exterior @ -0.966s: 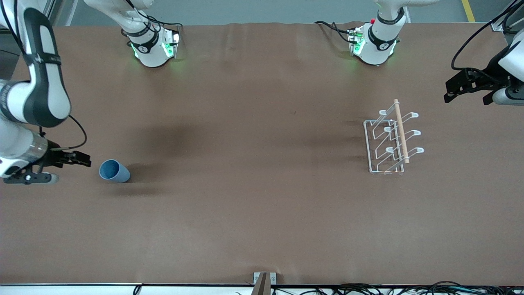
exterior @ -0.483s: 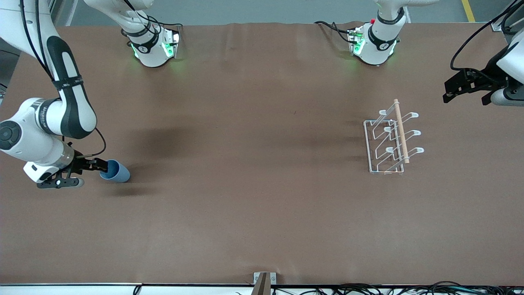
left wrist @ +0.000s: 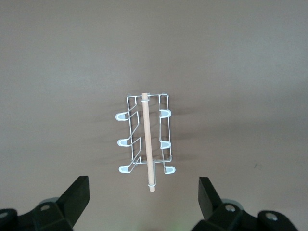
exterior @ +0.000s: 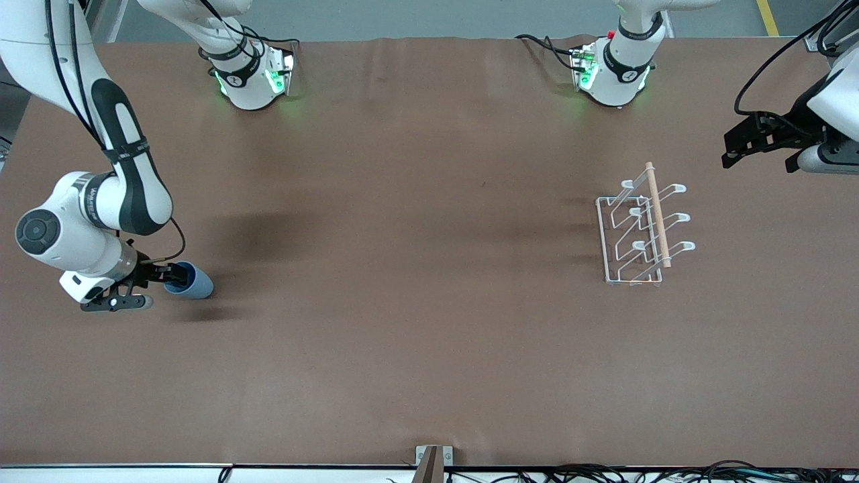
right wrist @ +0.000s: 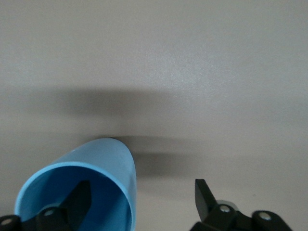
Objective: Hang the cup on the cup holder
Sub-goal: 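Lower the right gripper around the blue cup and close it, then lift the blue cup with the right gripper toward the table middle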
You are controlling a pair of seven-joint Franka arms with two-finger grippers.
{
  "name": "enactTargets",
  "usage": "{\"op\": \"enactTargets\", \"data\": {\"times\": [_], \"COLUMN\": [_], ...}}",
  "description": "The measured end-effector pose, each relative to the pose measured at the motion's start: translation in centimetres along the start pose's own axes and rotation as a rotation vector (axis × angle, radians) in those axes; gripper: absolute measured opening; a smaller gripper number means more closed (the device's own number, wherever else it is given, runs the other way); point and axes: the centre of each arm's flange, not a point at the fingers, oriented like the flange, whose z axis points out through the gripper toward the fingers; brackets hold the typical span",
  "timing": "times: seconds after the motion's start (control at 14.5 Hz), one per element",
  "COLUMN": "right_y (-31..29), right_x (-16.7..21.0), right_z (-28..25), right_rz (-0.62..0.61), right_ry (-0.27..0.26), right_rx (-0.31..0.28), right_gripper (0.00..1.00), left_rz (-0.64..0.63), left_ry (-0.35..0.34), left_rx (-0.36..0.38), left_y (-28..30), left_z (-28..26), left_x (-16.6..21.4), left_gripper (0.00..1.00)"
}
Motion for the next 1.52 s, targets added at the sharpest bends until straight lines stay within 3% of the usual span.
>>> {"op": "enactTargets", "data": {"times": [0.28,0.55,0.76,0.9,1.03,1.24,1.31,1.52], "right_y": [-0.3,-0.6,-0.6,-0.8,-1.9,-6.1,-7.4,-13.3], "right_x": [0.0,0.2,0.9,1.6,2.3,2.1,1.9,1.5], "right_z": [0.6,0.3,-1.3,-4.5,-8.9,-13.5,-14.2,-16.0], "right_rz": [0.01,0.045,0.05,0.076,0.134,0.214,0.212,0.169], "right_ry": [-0.006,-0.021,-0.042,-0.053,-0.073,-0.16,-0.18,-0.225], "right_rx": [0.014,0.059,0.077,0.134,0.292,0.705,0.788,0.884], "right_gripper": [0.43,0.06,0.04,0.04,0.04,0.04,0.04,0.04], "left_rz": [0.0,0.003,0.004,0.004,0.007,0.025,0.028,0.041], "left_ry": [-0.002,-0.003,-0.003,-0.004,-0.004,-0.004,-0.004,-0.004], "left_rx": [0.0,0.0,0.0,0.0,0.0,0.001,0.001,0.001], "left_y": [0.0,0.2,0.2,0.2,0.4,1.4,1.5,1.7], "left_z": [0.1,0.1,0.1,0.1,0.1,0.2,0.2,0.2], "left_x": [0.0,0.0,0.0,0.0,0.0,0.0,0.0,0.0], "left_gripper": [1.0,1.0,1.0,1.0,1.0,1.0,1.0,1.0]}}
